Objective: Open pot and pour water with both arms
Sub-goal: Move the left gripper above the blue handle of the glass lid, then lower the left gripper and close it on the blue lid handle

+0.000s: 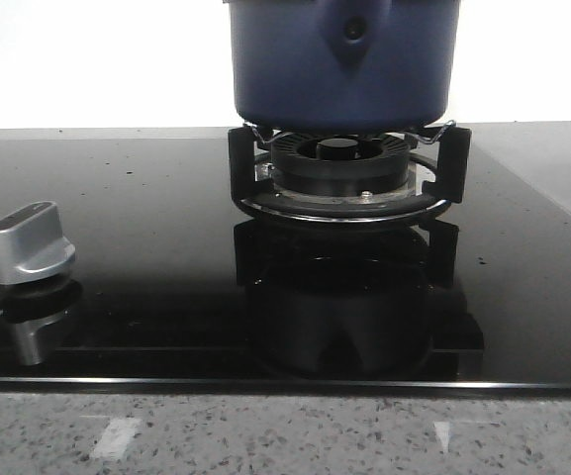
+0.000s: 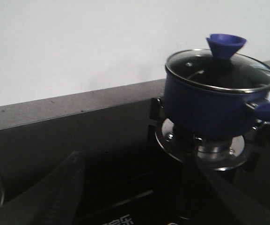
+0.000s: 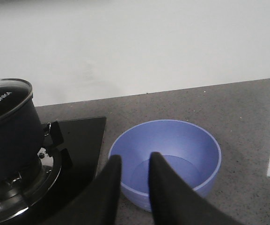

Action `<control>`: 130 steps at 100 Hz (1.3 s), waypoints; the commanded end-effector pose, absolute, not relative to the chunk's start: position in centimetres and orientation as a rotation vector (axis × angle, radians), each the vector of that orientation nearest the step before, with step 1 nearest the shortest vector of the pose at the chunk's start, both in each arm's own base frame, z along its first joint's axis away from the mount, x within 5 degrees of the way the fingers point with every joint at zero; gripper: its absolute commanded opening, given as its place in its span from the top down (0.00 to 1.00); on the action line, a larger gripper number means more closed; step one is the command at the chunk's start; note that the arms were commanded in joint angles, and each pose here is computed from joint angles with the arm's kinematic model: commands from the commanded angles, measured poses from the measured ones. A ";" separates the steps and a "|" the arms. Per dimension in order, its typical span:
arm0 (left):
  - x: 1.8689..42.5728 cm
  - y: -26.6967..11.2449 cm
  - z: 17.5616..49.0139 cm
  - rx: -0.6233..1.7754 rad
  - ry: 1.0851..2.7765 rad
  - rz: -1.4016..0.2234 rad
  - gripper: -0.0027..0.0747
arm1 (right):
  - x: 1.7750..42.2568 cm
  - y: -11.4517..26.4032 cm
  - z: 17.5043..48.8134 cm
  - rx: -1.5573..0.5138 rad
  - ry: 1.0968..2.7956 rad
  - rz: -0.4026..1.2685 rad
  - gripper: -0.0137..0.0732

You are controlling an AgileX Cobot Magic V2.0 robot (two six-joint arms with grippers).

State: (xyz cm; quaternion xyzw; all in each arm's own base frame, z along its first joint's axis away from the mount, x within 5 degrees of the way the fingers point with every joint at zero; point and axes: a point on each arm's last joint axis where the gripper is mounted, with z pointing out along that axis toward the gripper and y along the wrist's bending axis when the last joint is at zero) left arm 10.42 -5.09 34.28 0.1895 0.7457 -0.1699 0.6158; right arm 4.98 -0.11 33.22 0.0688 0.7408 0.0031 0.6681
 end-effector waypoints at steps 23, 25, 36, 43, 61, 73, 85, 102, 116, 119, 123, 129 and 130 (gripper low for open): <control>13.9 -8.8 38.0 0.593 1.578 -0.418 0.40 | 5.0 -0.2 34.9 0.142 1.593 -0.010 0.33; 14.0 -9.1 38.2 0.599 1.567 -0.421 0.40 | 5.0 -0.2 34.9 0.142 1.593 -0.010 0.33; 15.2 -11.0 38.8 0.628 1.534 -0.440 0.40 | 5.1 -0.1 34.9 0.149 1.591 0.010 0.33; 16.0 -12.4 39.3 0.654 1.504 -0.437 0.35 | 5.1 -0.1 34.9 0.150 1.590 0.013 0.33; 18.5 -16.2 39.8 0.671 1.478 -0.444 0.30 | 5.1 -0.1 34.9 0.151 1.583 0.013 0.33; 20.1 -18.3 39.7 0.692 1.498 -0.459 0.30 | 5.1 -0.1 34.9 0.141 1.584 0.023 0.33; 21.8 -19.9 39.8 0.657 1.531 -0.495 0.30 | 5.1 0.0 34.9 0.124 1.586 0.039 0.33; 24.0 -21.9 39.9 0.623 1.555 -0.523 0.30 | 5.1 0.1 34.9 0.120 1.592 0.044 0.33; 25.4 -23.2 39.2 0.628 1.578 -0.522 0.30 | 5.1 0.2 34.9 0.109 1.593 0.055 0.33; 25.7 -23.5 39.0 0.630 1.583 -0.521 0.30 | 5.1 0.2 34.9 0.104 1.593 0.060 0.33; 26.0 -23.7 38.9 0.631 1.586 -0.520 0.30 | 5.1 0.2 34.9 0.099 1.595 0.065 0.33; 26.4 -24.0 38.7 0.625 1.585 -0.515 0.30 | 5.1 0.2 34.9 0.095 1.595 0.068 0.33; 26.5 -24.1 38.8 0.623 1.583 -0.514 0.30 | 5.1 0.2 34.9 0.095 1.595 0.068 0.33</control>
